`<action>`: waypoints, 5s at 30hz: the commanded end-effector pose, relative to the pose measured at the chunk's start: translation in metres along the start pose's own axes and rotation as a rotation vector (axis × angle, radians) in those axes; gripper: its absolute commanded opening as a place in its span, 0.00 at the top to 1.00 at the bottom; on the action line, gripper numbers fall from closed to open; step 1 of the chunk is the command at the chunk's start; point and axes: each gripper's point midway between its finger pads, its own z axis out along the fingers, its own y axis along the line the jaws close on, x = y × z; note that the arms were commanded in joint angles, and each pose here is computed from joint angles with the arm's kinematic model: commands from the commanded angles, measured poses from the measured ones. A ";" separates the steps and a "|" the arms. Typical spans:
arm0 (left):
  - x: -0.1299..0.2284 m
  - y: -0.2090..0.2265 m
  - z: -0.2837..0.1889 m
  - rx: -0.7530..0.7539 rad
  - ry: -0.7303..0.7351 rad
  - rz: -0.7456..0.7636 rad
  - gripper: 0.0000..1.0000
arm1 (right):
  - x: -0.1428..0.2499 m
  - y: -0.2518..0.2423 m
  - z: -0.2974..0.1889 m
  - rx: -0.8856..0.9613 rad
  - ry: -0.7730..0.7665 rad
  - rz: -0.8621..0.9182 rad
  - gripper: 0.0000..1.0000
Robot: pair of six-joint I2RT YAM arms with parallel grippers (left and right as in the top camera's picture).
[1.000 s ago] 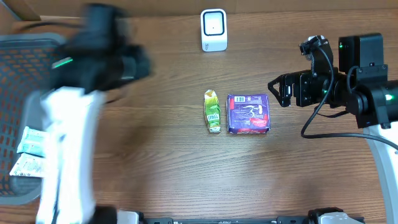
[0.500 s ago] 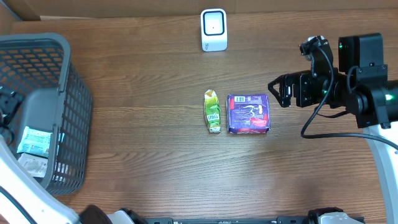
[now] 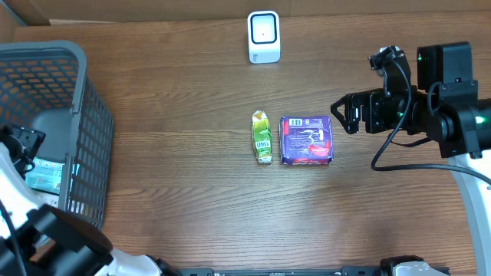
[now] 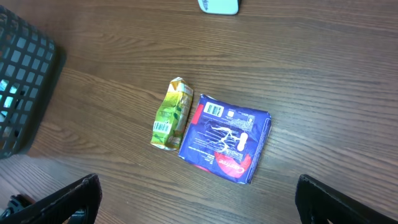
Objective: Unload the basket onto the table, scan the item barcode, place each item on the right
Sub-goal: 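Reach into the basket and grasp the mint-green wipes pack with left gripper, then place the wipes pack left of the green pouch and release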
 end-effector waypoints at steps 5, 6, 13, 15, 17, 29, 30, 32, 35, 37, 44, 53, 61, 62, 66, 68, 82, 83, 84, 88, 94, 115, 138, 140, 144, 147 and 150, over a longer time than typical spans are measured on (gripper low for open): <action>0.002 0.014 0.048 -0.112 0.037 -0.010 0.20 | -0.004 0.001 -0.003 0.006 -0.011 -0.008 0.00; 0.003 0.015 0.054 -0.124 0.046 -0.008 0.17 | -0.004 0.001 -0.003 0.006 -0.011 -0.008 0.00; 0.019 0.021 0.092 -0.180 0.140 0.006 0.01 | -0.004 0.001 -0.003 0.006 -0.011 -0.008 0.00; 0.022 0.022 0.100 -0.190 0.159 0.006 0.00 | -0.003 0.001 -0.003 0.006 -0.010 -0.007 0.00; 0.023 0.023 0.106 -0.196 0.169 0.008 0.00 | -0.003 0.001 -0.003 0.006 -0.008 -0.006 0.00; 0.026 0.043 0.124 -0.296 0.135 0.024 0.00 | -0.003 0.001 -0.003 0.006 -0.009 -0.007 0.00; 0.027 0.043 0.126 -0.295 0.135 0.025 0.00 | -0.003 0.001 -0.003 0.006 -0.009 -0.007 0.00; 0.029 0.043 0.130 -0.294 0.133 0.024 0.00 | -0.003 0.001 -0.003 0.006 -0.009 -0.007 0.00; 0.033 0.038 0.137 -0.265 0.130 0.043 0.02 | -0.003 0.001 -0.003 0.006 -0.009 -0.007 0.00; 0.036 0.033 0.142 -0.234 0.135 0.075 0.05 | -0.003 0.001 -0.003 0.006 -0.008 -0.006 0.00; 0.042 0.025 0.148 -0.183 0.154 0.075 0.60 | -0.003 0.001 -0.003 0.006 -0.010 -0.007 0.00; 0.048 0.011 0.145 -0.100 0.198 0.082 0.94 | -0.006 0.001 -0.003 0.006 -0.018 -0.011 0.00; 0.024 -0.034 0.097 0.086 0.233 0.111 0.96 | -0.006 0.001 -0.003 0.006 -0.019 -0.011 0.00; 0.017 -0.043 0.080 0.124 0.234 0.134 0.96 | -0.006 0.001 -0.003 0.006 -0.019 -0.011 0.00; -0.003 -0.069 0.027 0.248 0.220 0.192 0.96 | -0.007 0.001 -0.003 0.005 -0.022 -0.012 0.00; -0.013 -0.083 -0.006 0.322 0.198 0.220 0.96 | -0.007 0.001 -0.003 0.005 -0.022 -0.012 0.00; 0.053 -0.148 -0.231 0.581 -0.078 0.633 0.96 | -0.005 0.001 -0.003 0.005 -0.017 -0.010 0.00; 0.068 -0.153 -0.240 0.571 -0.095 0.682 0.96 | -0.005 0.001 -0.003 0.006 -0.015 -0.009 0.00; 0.081 -0.159 -0.246 0.571 -0.102 0.725 0.96 | -0.004 0.001 -0.003 0.006 -0.014 -0.009 0.00; 0.151 -0.192 -0.251 0.576 -0.044 0.895 0.96 | -0.004 0.001 -0.003 0.006 -0.013 -0.009 0.00; 0.246 -0.207 -0.192 0.362 0.155 1.015 0.96 | -0.003 0.001 -0.003 0.006 -0.007 -0.006 0.00; 0.402 -0.212 -0.021 0.287 0.265 1.124 0.48 | 0.000 0.001 -0.003 0.006 0.003 -0.002 0.00; 0.150 -0.176 -0.249 0.377 -0.156 0.752 0.36 | 0.001 0.001 -0.003 0.005 0.007 -0.001 0.00; 0.130 -0.158 -0.253 0.389 -0.154 0.674 0.36 | 0.001 0.001 -0.003 0.005 0.008 0.000 0.00; 0.094 -0.109 -0.241 0.334 -0.132 0.514 0.35 | 0.001 0.001 -0.003 0.005 0.009 0.001 0.00; 0.077 -0.068 -0.218 0.238 -0.091 0.400 0.33 | 0.001 0.001 -0.003 0.005 0.006 -0.001 0.00; 0.064 -0.032 -0.192 0.150 -0.039 0.289 0.29 | 0.000 0.001 -0.003 0.005 0.003 -0.002 0.00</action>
